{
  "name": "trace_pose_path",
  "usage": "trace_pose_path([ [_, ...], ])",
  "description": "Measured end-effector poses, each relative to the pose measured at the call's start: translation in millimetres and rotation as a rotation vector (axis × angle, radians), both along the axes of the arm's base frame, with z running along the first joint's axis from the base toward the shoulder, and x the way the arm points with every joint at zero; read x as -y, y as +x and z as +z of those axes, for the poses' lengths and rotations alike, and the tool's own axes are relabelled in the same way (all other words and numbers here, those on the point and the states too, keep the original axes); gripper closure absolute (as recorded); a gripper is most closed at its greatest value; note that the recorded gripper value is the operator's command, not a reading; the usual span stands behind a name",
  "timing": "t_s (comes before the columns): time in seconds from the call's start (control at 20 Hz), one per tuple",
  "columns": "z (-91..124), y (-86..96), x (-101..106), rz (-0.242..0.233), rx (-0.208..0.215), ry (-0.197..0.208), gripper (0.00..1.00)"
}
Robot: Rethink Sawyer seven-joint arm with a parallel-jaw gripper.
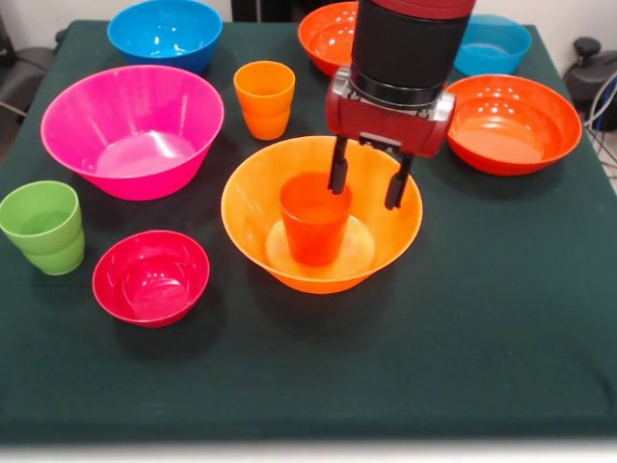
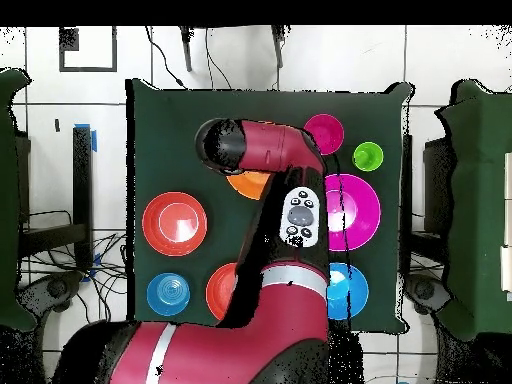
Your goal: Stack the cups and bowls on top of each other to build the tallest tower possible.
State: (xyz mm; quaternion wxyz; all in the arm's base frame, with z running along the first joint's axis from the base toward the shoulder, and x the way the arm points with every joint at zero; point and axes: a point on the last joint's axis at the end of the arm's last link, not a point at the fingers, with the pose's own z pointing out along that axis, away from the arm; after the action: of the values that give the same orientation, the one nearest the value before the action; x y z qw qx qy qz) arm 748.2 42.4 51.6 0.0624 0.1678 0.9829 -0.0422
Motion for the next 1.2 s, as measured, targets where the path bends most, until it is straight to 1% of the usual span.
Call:
trace_pose_path([
  [0.3, -1.5, -1.4, 24.7, -0.018, -0.004, -0.009, 0.0],
  [0.5, -1.4, -2.9, 41.8, -0.02, -0.004, -0.023, 0.0],
  [0.55, -0.5, -3.0, 49.1, -0.021, -0.003, -0.027, 0.0],
  [0.75, 2.6, -1.8, 64.0, -0.022, 0.005, -0.032, 0.0],
  [1.2, -4.0, -2.3, 94.2, -0.034, 0.007, -0.017, 0.0],
])
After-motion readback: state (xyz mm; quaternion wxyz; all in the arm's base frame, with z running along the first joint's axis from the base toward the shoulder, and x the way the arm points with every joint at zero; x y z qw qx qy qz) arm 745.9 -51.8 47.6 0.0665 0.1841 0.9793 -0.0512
